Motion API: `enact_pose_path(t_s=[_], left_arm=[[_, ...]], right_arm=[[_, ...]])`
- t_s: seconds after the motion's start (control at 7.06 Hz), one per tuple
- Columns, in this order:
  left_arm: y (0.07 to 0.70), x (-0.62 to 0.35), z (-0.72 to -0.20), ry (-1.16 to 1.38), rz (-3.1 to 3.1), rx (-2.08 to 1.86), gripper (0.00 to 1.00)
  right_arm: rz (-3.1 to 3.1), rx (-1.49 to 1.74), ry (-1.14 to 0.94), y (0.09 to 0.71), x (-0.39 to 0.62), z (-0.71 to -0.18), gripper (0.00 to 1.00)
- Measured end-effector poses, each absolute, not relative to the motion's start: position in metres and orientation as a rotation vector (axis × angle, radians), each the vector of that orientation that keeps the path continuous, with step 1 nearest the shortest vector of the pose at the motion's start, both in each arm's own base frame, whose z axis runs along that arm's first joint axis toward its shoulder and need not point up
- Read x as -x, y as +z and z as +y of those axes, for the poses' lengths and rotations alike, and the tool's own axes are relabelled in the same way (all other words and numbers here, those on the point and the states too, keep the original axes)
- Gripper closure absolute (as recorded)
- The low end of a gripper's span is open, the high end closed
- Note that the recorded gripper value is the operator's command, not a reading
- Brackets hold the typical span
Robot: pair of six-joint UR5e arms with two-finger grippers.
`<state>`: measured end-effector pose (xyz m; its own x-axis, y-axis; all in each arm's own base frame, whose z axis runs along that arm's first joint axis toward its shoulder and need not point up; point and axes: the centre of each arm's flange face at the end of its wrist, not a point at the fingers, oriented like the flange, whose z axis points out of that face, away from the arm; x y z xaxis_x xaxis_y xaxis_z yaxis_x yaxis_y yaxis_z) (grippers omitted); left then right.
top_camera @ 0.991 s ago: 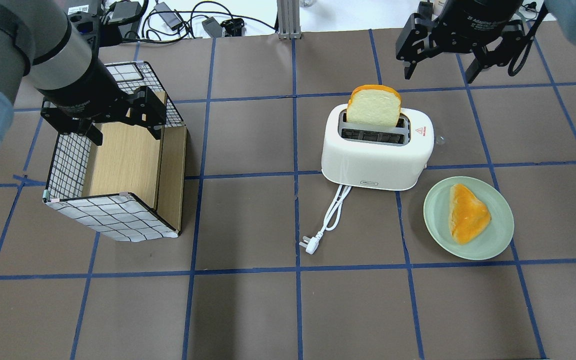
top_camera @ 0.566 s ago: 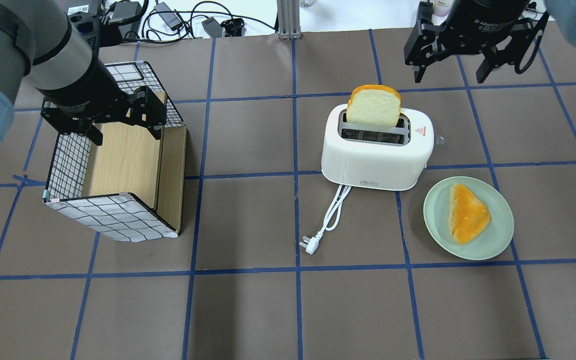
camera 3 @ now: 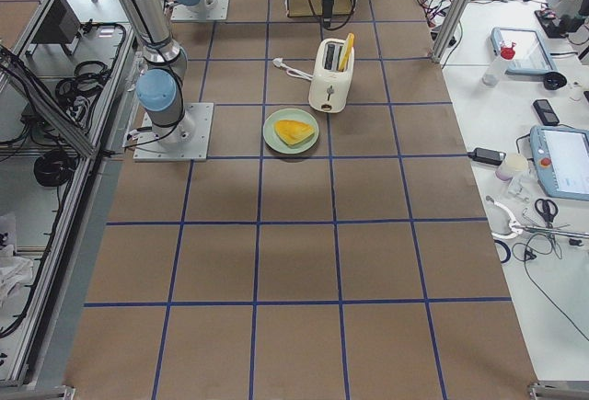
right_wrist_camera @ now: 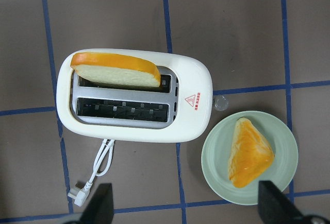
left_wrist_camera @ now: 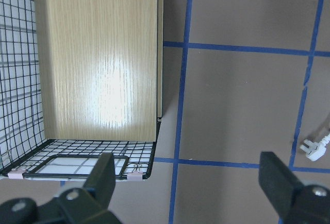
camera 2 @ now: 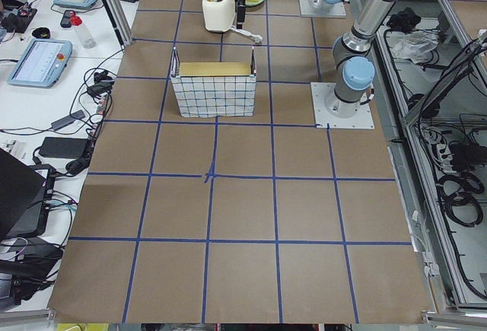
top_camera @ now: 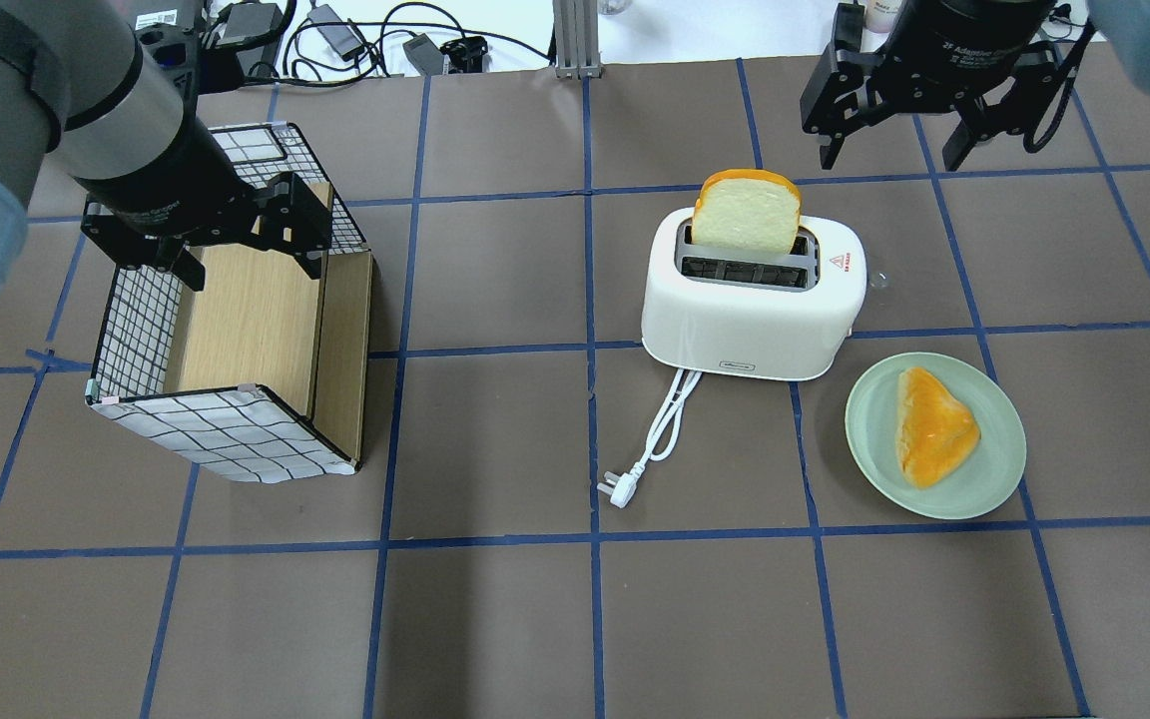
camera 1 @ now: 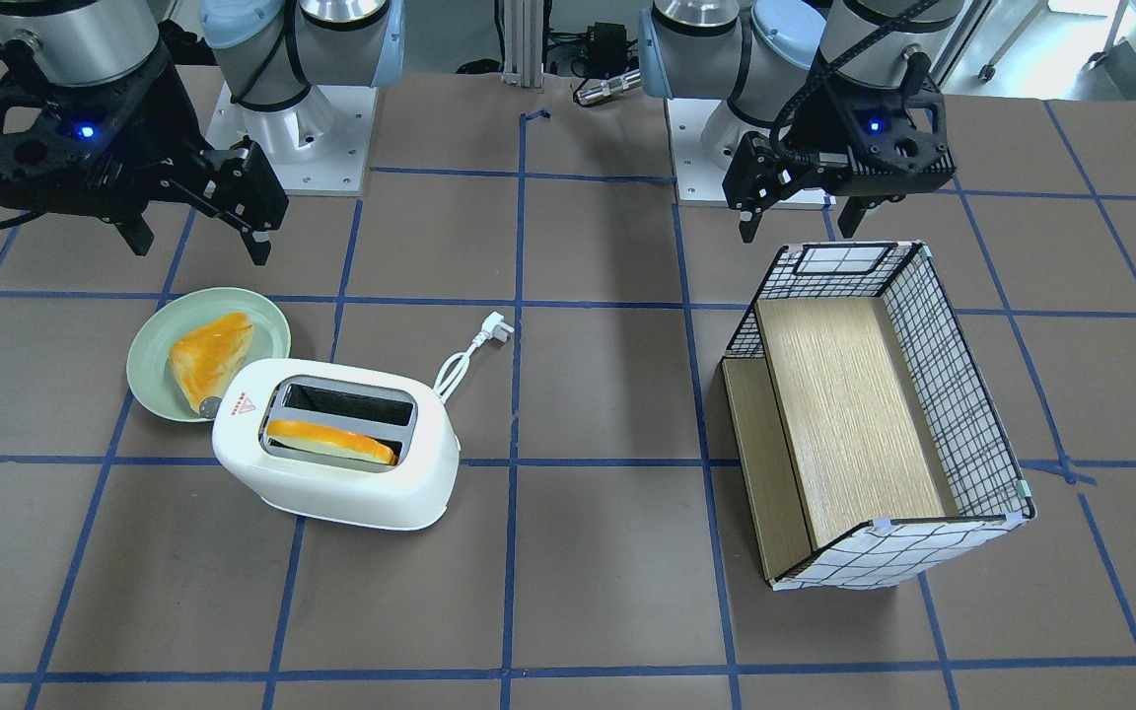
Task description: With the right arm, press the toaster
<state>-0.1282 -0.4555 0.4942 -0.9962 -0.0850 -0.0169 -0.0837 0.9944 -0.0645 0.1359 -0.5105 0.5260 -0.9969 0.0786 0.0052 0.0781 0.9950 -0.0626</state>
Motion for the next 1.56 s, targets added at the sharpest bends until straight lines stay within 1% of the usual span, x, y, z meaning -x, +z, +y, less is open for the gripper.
enact_pose_path(t_s=[0.42,0.57,0.85,1.56], left_arm=[[0.494,0.128,-0.456,-0.099,3.118,0.132,0.0],[0.494,0.128,-0.455,-0.1,3.118,0.132,0.0],[0.494,0.128,-0.456,-0.099,3.118,0.132,0.0],[0.494,0.128,-0.456,-0.1,3.118,0.132,0.0]], right_arm=[[-3.133,0.1,0.103,0.524,-0.134,-0.506,0.05],[-3.134,0.096,0.129,0.524,-0.133,-0.504,0.0],[-3.122,0.099,0.172,0.522,-0.132,-0.502,0.0],[-3.103,0.11,0.123,0.517,-0.13,-0.498,0.0]])
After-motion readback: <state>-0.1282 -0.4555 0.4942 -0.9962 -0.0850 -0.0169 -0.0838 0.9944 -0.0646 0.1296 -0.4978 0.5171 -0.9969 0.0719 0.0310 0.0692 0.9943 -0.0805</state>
